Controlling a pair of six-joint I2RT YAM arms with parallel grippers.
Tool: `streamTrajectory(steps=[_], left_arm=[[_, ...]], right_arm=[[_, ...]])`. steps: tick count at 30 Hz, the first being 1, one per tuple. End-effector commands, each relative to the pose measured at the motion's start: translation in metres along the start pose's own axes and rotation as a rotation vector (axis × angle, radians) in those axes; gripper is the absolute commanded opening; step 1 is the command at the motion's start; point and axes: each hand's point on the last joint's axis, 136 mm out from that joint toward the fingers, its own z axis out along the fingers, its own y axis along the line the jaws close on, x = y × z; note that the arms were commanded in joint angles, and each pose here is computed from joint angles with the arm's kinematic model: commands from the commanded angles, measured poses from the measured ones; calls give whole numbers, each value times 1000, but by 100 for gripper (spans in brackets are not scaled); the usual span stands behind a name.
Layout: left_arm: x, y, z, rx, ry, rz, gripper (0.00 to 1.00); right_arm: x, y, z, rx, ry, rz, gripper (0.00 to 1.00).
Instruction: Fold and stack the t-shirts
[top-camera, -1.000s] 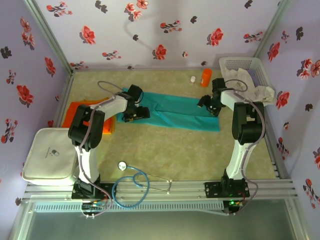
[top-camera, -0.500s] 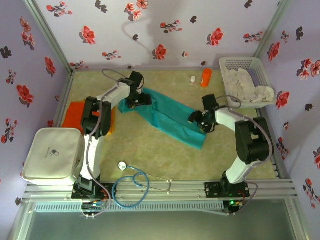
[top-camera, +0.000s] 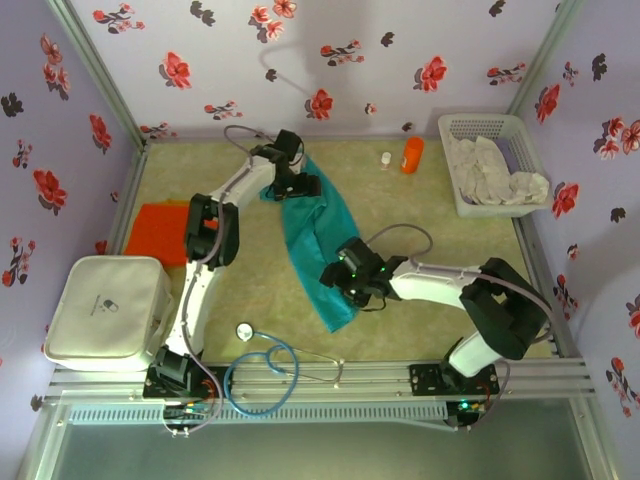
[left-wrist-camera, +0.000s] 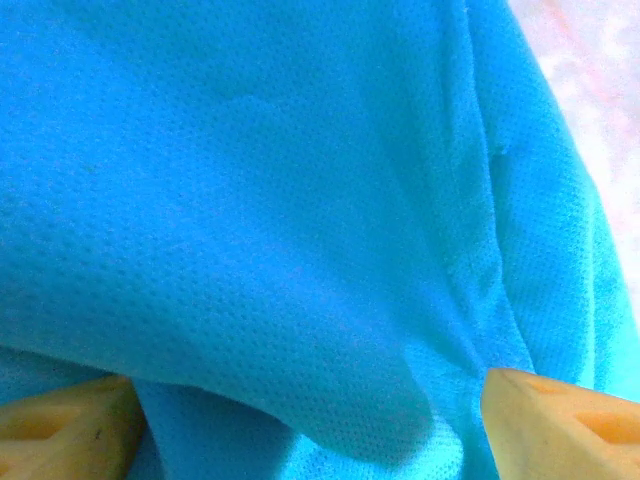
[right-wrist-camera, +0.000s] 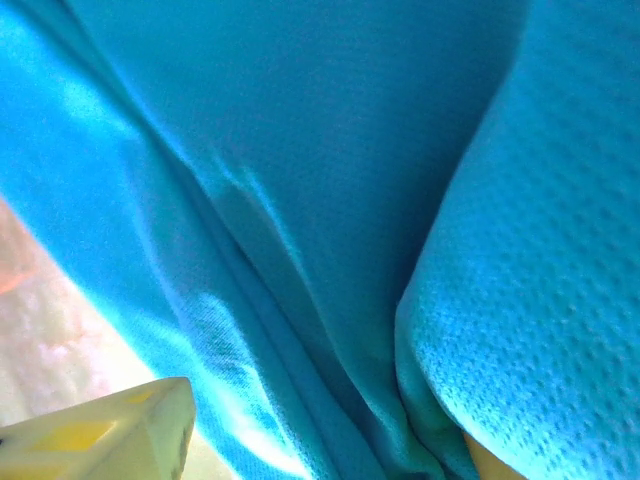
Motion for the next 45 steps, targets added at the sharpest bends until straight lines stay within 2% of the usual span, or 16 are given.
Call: streamTrajectory(steps=[1, 6, 9, 14, 19, 23, 27, 33, 45], left_arm=[[6, -27, 8, 47, 23, 58, 81], [-6, -33, 4, 59, -13, 99, 82], [-13, -24, -6, 36, -22, 111, 82], [-22, -6, -42, 13, -45, 107, 82], [-24, -3, -82, 36, -93, 104, 81], [-16, 11, -92, 25, -89, 64, 81], [-17, 39, -84, 10, -90, -15, 79], [-28, 64, -59, 75, -76, -106, 59], [-27, 76, -18, 91, -58, -205, 51]], right_arm=[[30, -52, 26, 186, 48, 81, 72], [45, -30, 35, 154, 66, 50, 72], [47, -25, 26, 171, 54, 19, 72], [32, -25, -15, 198, -34, -41, 75], [26, -20, -51, 196, -56, -212, 76], [11, -37, -69, 212, -90, -212, 75], [-10, -54, -78, 184, -114, -156, 70], [-22, -69, -70, 171, -75, -166, 64], [-9, -71, -35, 73, -11, -133, 50]])
